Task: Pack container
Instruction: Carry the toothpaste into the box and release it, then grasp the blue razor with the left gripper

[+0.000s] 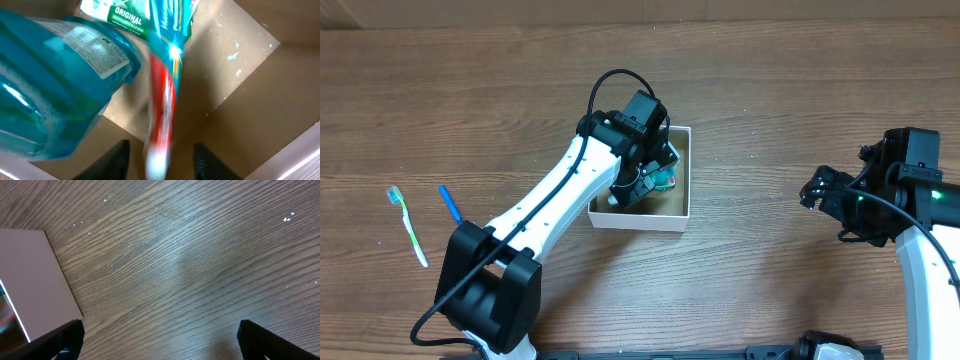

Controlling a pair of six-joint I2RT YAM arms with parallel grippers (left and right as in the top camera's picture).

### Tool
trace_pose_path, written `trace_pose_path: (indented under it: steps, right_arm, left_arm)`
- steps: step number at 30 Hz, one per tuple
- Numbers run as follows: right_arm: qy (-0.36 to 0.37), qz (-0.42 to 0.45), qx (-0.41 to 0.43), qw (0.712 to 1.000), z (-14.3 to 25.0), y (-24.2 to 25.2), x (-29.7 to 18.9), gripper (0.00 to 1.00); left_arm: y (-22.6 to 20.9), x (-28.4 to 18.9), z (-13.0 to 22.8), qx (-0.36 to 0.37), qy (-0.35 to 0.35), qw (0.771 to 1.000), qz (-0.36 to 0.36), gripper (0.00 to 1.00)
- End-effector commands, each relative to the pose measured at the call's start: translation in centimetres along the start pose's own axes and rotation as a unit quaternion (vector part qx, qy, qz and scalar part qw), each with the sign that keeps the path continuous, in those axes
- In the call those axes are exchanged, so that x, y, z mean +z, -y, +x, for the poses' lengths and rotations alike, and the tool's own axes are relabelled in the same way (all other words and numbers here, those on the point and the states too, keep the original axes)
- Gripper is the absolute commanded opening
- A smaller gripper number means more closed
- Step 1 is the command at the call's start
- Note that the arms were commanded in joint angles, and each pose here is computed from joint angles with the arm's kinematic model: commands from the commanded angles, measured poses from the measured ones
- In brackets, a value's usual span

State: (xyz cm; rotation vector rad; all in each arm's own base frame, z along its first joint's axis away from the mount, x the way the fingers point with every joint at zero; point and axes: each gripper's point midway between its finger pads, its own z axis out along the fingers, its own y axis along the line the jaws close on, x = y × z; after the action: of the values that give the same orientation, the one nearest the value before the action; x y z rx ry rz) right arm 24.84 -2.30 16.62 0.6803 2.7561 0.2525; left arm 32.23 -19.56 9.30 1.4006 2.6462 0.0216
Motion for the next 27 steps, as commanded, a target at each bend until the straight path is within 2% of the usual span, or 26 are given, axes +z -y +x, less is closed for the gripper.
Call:
trace_pose_path:
  steps: [1, 4, 7, 8, 9, 12, 13, 14, 15, 16, 19, 21, 24, 27]
  right_arm:
    - [0.004, -0.003, -0.002, 1.000, -0.1, 0.0, -0.1, 1.00]
    - [0.004, -0.003, -0.002, 1.000, -0.1, 0.0, -0.1, 1.00]
    - [0.004, -0.003, -0.002, 1.000, -0.1, 0.0, -0.1, 1.00]
    - [0.004, -0.003, -0.002, 1.000, -0.1, 0.0, -0.1, 1.00]
    - [0.004, -0.003, -0.002, 1.000, -0.1, 0.0, -0.1, 1.00]
    - [0.004, -0.003, -0.002, 1.000, -0.1, 0.0, -0.1, 1.00]
    - [0.004, -0.003, -0.002, 1.000, -0.1, 0.0, -0.1, 1.00]
    - [0.004, -0.003, -0.002, 1.000, -0.1, 0.0, -0.1, 1.00]
    - [0.004, -0.003, -0.002, 1.000, -0.1, 0.0, -0.1, 1.00]
    - [0.004, -0.003, -0.002, 1.000, -0.1, 0.0, -0.1, 1.00]
    - [0.003, -0.003, -0.002, 1.000, -0.1, 0.0, -0.1, 1.00]
    - [0.003, -0.003, -0.002, 1.000, -0.1, 0.0, -0.1, 1.00]
    - [0.003, -0.003, -0.002, 1.000, -0.1, 0.0, -0.1, 1.00]
    - [0.003, -0.003, -0.002, 1.000, -0.1, 0.0, -0.1, 1.00]
  left_arm:
    - [0.2, -0.5, 0.0, -0.024, -0.001, 1.000, -0.003, 0.65]
    - [0.4, -3.9, -0.1, -0.038, 0.032, 0.999, -0.023, 0.67]
    - [-1.8, -10.2, 0.9, -0.129, 0.100, 0.982, -0.097, 0.71]
    - [-2.9, -12.7, 2.0, -0.179, 0.128, 0.968, -0.123, 0.90]
    - [-4.2, -14.8, 3.4, -0.231, 0.150, 0.951, -0.142, 1.00]
    - [-7.4, -17.9, 8.3, -0.358, 0.174, 0.902, -0.165, 1.00]
    - [-9.4, -18.6, 11.6, -0.433, 0.168, 0.868, -0.177, 1.00]
    - [-10.4, -18.6, 13.4, -0.473, 0.160, 0.848, -0.179, 1.00]
    - [-12.2, -18.0, 16.7, -0.539, 0.147, 0.812, -0.168, 1.00]
    - [-12.9, -17.5, 18.1, -0.564, 0.142, 0.798, -0.158, 1.00]
    - [-14.7, -12.3, 24.3, -0.668, 0.100, 0.729, -0.114, 1.00]
    - [-15.2, -9.2, 26.7, -0.702, 0.075, 0.700, -0.107, 1.00]
    - [-15.4, -4.2, 29.1, -0.726, 0.038, 0.681, -0.091, 1.00]
    - [-16.1, -0.5, 29.8, -0.732, 0.011, 0.677, -0.074, 1.00]
